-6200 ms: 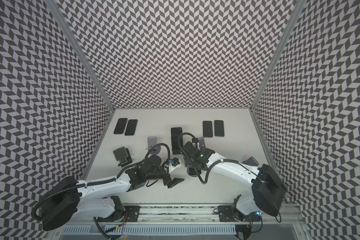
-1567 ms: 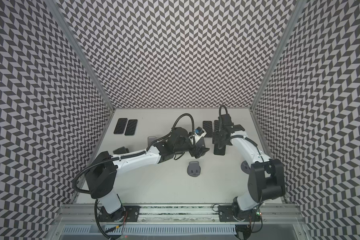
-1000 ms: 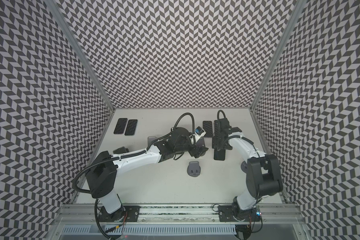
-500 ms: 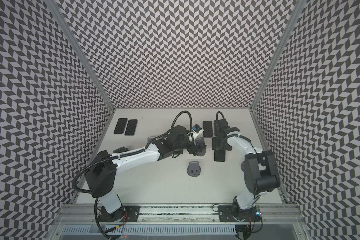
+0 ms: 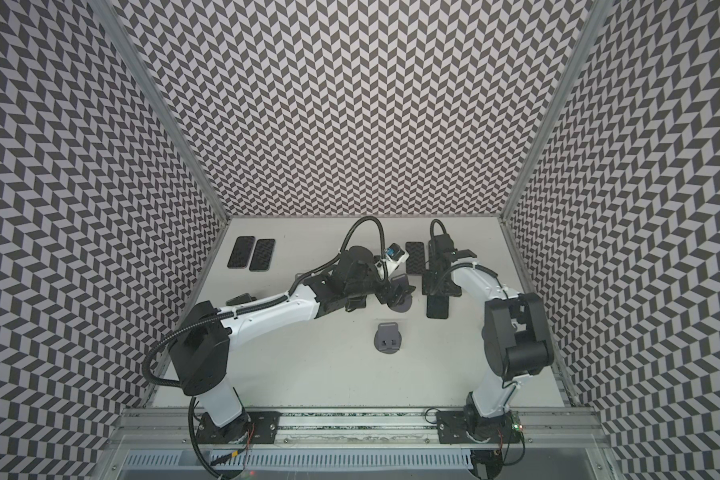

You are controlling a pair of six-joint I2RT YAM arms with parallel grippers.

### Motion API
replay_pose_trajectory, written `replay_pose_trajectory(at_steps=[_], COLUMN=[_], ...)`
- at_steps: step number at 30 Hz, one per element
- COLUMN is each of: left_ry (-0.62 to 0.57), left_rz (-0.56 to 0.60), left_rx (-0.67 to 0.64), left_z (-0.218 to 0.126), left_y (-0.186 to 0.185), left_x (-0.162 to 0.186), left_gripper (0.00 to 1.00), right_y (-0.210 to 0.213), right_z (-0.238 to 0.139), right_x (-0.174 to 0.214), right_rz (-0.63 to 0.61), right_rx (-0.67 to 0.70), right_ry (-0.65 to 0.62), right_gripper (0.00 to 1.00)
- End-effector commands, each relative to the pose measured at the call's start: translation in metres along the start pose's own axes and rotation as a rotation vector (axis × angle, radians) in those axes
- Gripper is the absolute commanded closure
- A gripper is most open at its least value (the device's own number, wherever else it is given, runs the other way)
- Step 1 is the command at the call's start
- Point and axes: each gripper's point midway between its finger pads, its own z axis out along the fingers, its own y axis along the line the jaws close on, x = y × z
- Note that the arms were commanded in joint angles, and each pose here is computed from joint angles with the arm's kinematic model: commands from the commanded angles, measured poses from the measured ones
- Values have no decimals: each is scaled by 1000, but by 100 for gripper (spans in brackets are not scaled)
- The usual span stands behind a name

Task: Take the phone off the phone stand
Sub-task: 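Lower the silver-edged phone beside the flat phones with the left gripper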

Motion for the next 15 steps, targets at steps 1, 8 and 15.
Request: replay_pose_trajectory(at_steps=[1, 8, 15], left_ry=[-23, -23, -29], left_rz=[13, -7, 0], left_rx=[27, 61, 57], left_z=[1, 4, 5], left_y=[-1, 2, 9], left_x=[-9, -5, -9], left_gripper=[13, 13, 14], right_y=[0, 0, 3], right_z=[-7, -4, 5], right_x=[-18, -19, -25], right_rz=[-7, -5, -9], right_rx=[3, 6, 5], right_ry=[-50, -43, -28], right_gripper=[39, 39, 39])
